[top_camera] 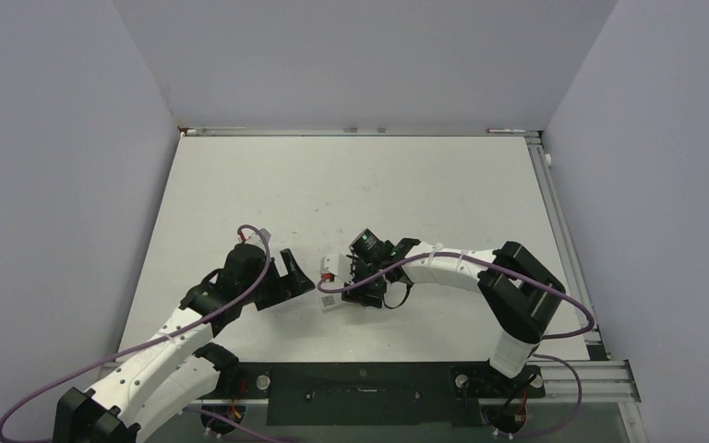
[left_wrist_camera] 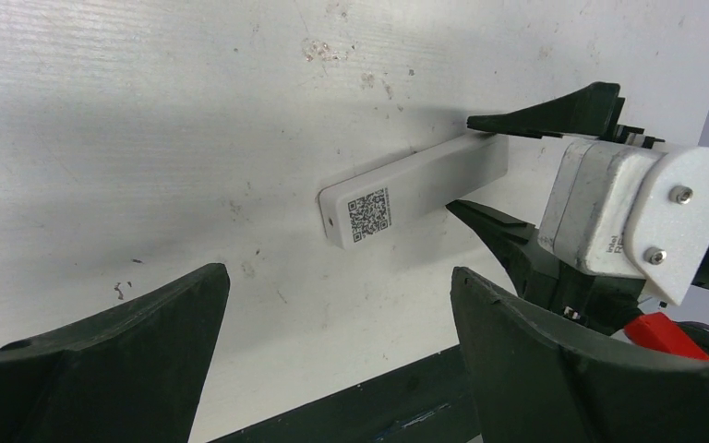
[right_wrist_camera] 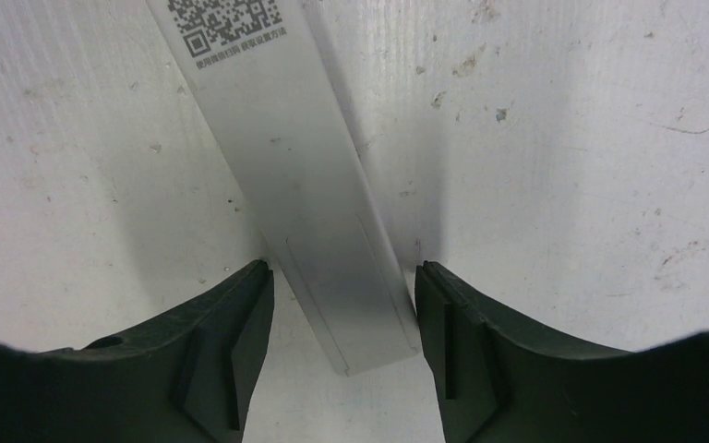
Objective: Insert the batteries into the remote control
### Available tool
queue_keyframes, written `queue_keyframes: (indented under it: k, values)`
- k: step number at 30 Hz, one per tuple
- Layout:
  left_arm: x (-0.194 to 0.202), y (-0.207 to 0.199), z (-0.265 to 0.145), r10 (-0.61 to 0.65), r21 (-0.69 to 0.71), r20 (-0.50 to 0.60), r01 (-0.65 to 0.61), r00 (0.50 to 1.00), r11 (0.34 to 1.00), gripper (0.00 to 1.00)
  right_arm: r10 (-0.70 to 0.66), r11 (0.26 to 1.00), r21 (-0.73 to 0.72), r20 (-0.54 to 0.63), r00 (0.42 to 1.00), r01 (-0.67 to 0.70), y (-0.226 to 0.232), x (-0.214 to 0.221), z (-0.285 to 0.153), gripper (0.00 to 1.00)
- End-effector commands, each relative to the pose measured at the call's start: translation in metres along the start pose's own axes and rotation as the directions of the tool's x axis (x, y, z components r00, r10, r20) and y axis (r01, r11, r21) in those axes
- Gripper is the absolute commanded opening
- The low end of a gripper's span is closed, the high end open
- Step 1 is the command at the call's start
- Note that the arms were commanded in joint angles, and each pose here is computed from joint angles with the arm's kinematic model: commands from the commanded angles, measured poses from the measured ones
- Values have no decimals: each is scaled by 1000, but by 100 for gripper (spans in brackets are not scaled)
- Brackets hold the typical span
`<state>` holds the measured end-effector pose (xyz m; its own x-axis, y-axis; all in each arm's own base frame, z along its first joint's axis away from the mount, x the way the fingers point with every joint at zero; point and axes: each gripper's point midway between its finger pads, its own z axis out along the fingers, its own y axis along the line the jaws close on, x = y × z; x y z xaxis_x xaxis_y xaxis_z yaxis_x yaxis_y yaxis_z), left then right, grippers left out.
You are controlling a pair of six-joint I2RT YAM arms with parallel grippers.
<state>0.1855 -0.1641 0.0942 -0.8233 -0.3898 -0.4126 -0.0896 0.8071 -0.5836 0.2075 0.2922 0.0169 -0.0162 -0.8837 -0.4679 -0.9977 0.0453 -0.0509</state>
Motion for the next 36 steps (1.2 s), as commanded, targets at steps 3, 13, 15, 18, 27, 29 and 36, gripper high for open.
queue_keyframes:
  k: [3,13,15,18,27,29,36]
  values:
    - [-4,-4,-5,4,23,14,-4,1000,1000,88,-3,999,53,-25,1000,5,1,7,6,46]
    - [-3,-5,-6,-17,40,7,17,1000,999,88,20,996,82,-19,1000,-18,9,6,-2,9]
    - [-4,-6,-7,-20,44,7,20,1000,999,88,29,995,94,-1,1000,-29,9,3,-7,9]
    - [-4,-8,-9,-23,53,7,23,1000,998,88,58,991,118,36,998,-62,7,-4,-16,9]
    - [-7,-20,-16,-26,106,12,25,1000,994,88,189,958,194,127,974,-211,-2,-16,-39,8]
    - [-7,-25,-17,-25,130,9,24,1000,991,88,238,942,205,155,959,-267,-5,-18,-46,8]
    - [-4,-50,-18,-29,261,-25,35,999,965,88,380,875,198,285,880,-442,-9,-32,-72,9]
